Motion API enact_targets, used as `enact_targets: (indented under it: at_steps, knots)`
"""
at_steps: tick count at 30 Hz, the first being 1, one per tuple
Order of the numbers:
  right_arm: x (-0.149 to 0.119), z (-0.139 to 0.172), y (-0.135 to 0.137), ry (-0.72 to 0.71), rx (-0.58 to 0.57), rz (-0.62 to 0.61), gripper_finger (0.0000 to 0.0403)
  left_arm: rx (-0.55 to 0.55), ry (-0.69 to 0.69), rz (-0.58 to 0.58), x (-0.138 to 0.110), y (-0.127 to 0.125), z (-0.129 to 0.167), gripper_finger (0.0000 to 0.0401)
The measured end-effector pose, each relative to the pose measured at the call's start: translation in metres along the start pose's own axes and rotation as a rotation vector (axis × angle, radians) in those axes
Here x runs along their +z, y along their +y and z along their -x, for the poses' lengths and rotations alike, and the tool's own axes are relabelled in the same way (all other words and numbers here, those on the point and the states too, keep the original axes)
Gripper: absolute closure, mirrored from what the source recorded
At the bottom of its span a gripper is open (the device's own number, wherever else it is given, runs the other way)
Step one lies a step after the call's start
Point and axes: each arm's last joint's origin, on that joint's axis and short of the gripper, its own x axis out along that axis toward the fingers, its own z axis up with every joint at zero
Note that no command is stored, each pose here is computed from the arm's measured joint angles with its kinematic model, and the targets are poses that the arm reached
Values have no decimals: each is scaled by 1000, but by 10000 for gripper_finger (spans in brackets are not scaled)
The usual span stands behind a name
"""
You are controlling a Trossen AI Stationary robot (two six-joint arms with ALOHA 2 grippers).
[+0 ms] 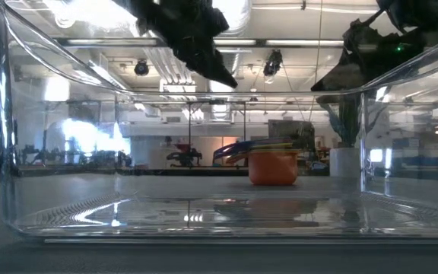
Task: Nest measuring cups in basket
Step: Adjust the stacked measuring cups on the table
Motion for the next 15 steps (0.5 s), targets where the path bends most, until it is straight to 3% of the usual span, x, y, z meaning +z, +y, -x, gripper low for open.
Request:
enact_targets:
  at_steps: [7, 15]
  knots:
    - [0, 0, 0, 4, -1, 3, 165, -112, 184, -37, 20, 7, -29, 150]
    - [-5, 0, -1, 46, -7, 12, 165, -199, 356, -57, 24, 18, -56, 150]
